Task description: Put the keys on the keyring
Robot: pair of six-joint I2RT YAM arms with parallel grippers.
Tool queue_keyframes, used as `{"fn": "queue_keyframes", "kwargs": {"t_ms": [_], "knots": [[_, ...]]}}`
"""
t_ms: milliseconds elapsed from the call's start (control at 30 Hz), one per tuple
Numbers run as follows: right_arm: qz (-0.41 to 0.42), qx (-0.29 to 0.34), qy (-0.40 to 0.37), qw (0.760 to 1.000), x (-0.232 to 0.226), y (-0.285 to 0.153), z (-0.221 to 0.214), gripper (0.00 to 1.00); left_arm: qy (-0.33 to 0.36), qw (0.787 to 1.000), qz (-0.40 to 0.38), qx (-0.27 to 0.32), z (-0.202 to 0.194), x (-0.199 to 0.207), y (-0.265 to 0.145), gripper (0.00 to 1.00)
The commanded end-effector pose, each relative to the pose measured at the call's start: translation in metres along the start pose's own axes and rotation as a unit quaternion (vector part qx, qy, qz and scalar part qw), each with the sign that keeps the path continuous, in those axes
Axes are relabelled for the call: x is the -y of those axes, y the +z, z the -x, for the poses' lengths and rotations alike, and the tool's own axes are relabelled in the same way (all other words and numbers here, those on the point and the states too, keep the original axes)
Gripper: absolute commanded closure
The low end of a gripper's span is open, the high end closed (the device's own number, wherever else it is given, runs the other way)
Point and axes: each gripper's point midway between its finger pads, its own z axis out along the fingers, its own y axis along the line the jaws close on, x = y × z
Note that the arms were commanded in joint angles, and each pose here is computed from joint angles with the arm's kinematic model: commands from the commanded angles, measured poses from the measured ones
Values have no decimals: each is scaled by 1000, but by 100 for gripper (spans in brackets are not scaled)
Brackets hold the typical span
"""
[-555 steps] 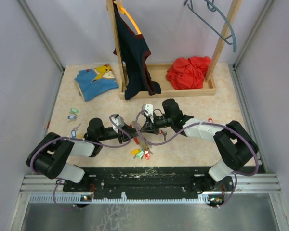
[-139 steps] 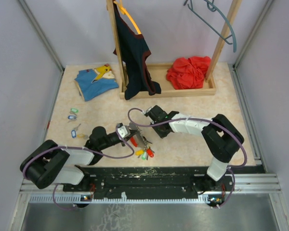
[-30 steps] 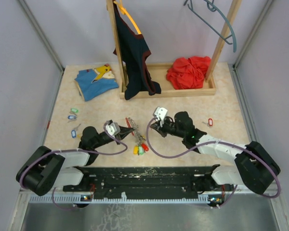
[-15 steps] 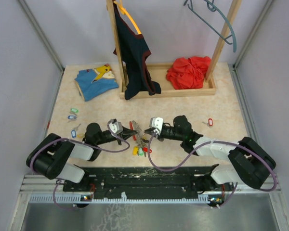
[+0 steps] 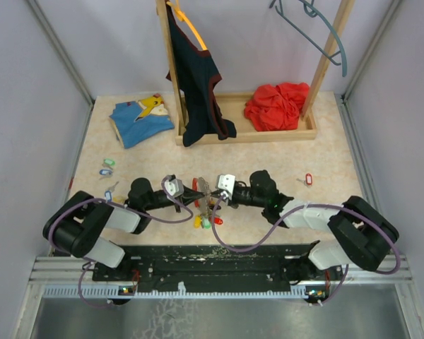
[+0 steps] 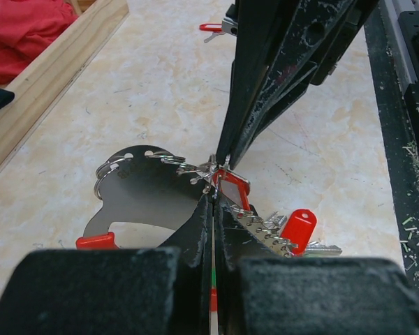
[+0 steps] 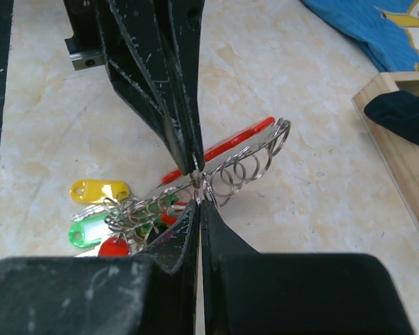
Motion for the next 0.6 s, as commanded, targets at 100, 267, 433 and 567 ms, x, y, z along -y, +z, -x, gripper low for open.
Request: {"fn": "queue_keyframes", "kwargs": {"t_ms": [100,267,433,567], "knots": [[-29,54,-31,998,12,3,28,100,18,999,-28,10,5,6,5,100],[-18,54,-33,998,7,2,28,100,23,999,-30,15,7,8,4,100],[-11,50,-36,998,4,1,25,100,25,999,-31,17,7,8,4,100],[-10,47,-35,998,4,1,23,100,29,999,-31,20,9,9,3,100]]}}
